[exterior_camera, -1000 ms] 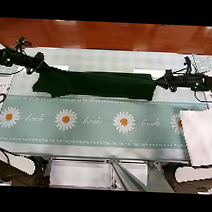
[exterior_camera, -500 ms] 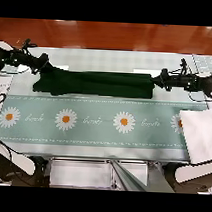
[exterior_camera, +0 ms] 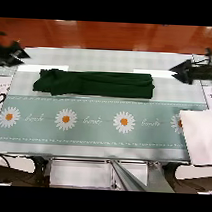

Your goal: Fold the shirts.

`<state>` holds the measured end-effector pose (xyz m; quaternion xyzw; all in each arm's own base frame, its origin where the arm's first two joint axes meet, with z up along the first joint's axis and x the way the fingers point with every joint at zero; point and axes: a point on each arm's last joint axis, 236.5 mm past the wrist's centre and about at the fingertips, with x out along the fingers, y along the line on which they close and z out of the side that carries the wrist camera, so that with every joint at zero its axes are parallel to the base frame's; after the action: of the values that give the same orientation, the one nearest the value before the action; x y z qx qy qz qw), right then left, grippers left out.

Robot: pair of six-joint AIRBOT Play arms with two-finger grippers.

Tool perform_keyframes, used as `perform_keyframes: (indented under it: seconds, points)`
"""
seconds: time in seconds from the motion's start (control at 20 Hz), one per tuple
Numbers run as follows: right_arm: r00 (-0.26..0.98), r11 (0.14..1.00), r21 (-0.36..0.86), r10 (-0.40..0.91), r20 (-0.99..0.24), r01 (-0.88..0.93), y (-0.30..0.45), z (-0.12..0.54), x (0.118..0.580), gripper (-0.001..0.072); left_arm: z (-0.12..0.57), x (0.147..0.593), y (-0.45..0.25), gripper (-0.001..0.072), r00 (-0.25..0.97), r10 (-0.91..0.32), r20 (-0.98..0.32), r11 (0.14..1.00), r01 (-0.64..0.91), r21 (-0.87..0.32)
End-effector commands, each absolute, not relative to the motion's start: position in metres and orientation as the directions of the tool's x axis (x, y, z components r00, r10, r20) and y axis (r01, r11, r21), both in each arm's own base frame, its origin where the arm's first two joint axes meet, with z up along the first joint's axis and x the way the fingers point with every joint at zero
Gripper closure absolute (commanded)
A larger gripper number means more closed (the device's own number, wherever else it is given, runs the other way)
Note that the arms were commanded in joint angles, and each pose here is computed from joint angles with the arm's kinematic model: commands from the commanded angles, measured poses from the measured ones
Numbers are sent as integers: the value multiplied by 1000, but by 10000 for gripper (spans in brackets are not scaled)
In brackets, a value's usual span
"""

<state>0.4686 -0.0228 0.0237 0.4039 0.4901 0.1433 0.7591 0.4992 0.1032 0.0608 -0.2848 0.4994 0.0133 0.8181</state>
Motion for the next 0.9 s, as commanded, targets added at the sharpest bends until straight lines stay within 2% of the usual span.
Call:
perform_keyframes:
  seconds: [0.0, 0.1, 0.35, 0.6, 0.85]
  points:
    - [559, 770, 537, 291, -776, 344, -104, 34, 438, 295, 154, 498, 122, 199, 744, -63, -665, 874, -281, -397]
    - [540, 748, 557, 320, -779, 360, -89, 9, 422, 292, 168, 481, 81, 199, 782, -82, -618, 904, -202, -376]
    - [362, 720, 599, 485, -796, 352, -26, -64, 404, 291, 121, 417, -11, 200, 698, -217, -682, 920, -88, -383]
    - [332, 614, 696, 612, -717, 372, 37, -85, 424, 291, 107, 398, -24, 200, 677, -237, -696, 919, -77, -388]
    - [301, 617, 707, 641, -706, 345, 72, -92, 448, 291, 107, 399, -24, 200, 681, -236, -693, 918, -77, -388]
